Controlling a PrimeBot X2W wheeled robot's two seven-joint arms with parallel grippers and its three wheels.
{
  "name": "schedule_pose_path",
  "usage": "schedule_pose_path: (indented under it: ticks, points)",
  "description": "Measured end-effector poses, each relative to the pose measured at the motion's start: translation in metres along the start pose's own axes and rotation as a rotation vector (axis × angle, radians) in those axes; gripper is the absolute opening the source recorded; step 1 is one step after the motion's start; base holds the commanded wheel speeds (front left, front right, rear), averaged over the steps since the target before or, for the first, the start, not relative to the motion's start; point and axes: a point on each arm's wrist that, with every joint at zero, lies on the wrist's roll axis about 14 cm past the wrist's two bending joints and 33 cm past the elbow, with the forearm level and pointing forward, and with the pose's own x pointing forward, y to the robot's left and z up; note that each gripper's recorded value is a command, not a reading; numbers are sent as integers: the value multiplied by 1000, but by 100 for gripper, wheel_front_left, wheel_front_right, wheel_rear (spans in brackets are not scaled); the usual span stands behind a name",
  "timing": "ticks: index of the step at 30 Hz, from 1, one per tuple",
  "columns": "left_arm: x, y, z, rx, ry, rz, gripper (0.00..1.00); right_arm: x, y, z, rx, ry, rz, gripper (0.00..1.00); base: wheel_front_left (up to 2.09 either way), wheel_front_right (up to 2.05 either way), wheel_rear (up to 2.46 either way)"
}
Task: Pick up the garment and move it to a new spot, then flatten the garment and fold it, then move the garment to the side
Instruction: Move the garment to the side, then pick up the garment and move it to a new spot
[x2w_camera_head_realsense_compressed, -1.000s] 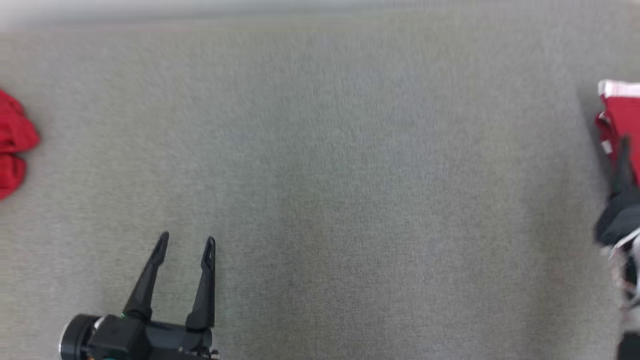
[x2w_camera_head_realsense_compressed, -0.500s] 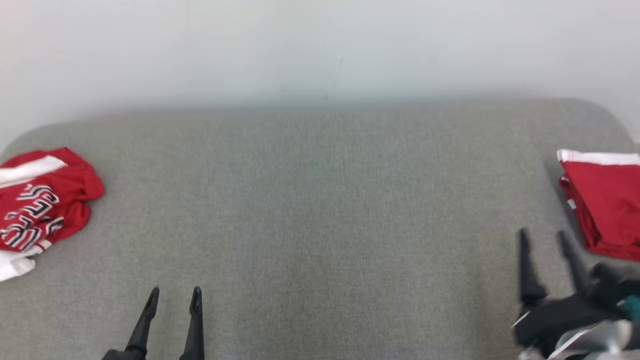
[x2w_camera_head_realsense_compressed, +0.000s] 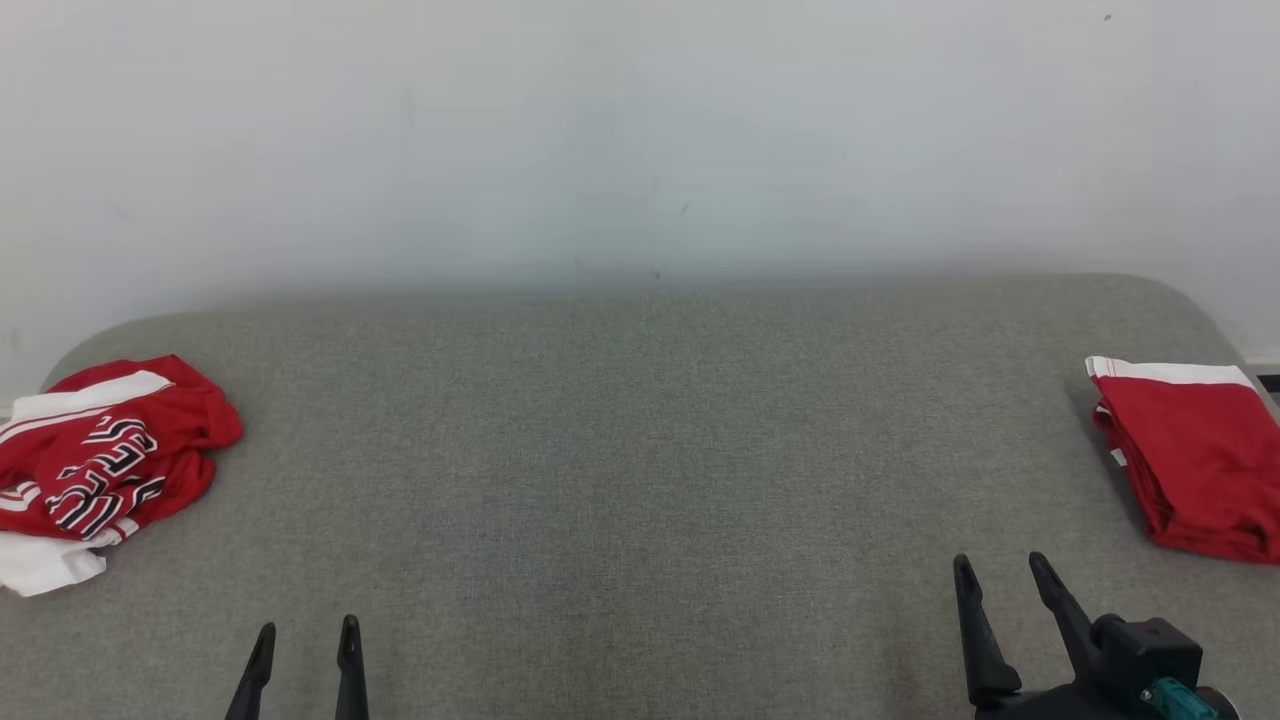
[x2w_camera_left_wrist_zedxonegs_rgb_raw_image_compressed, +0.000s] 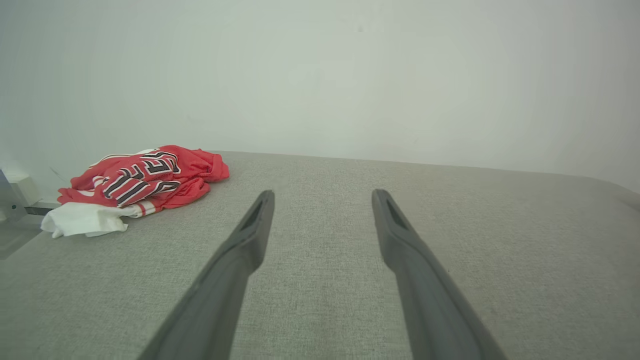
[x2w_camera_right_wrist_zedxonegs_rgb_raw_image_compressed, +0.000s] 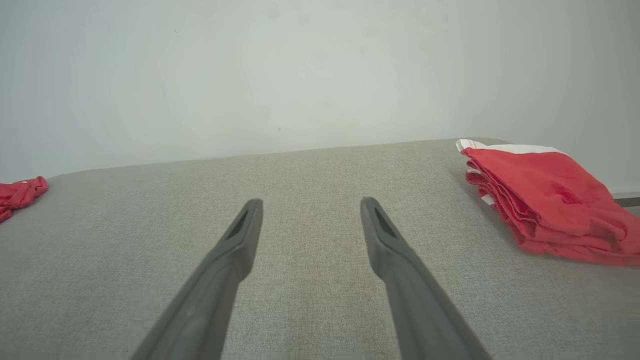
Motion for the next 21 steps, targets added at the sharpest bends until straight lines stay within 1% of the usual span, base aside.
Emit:
schedule_pose_path:
  ticks: [10, 16, 21]
  points:
    - [-5, 11, -3, -6, 9, 35, 100, -4, 0, -5, -7, 4, -6, 100, 0, 0, 0]
    - [-9, 14, -5, -7, 15, 45, 100, -4, 1, -6, 10, 8, -4, 100, 0, 0, 0]
    - [-12, 19, -5, -5, 16, 60, 100, -1, 7, -9, 13, 11, 16, 100, 0, 0, 0]
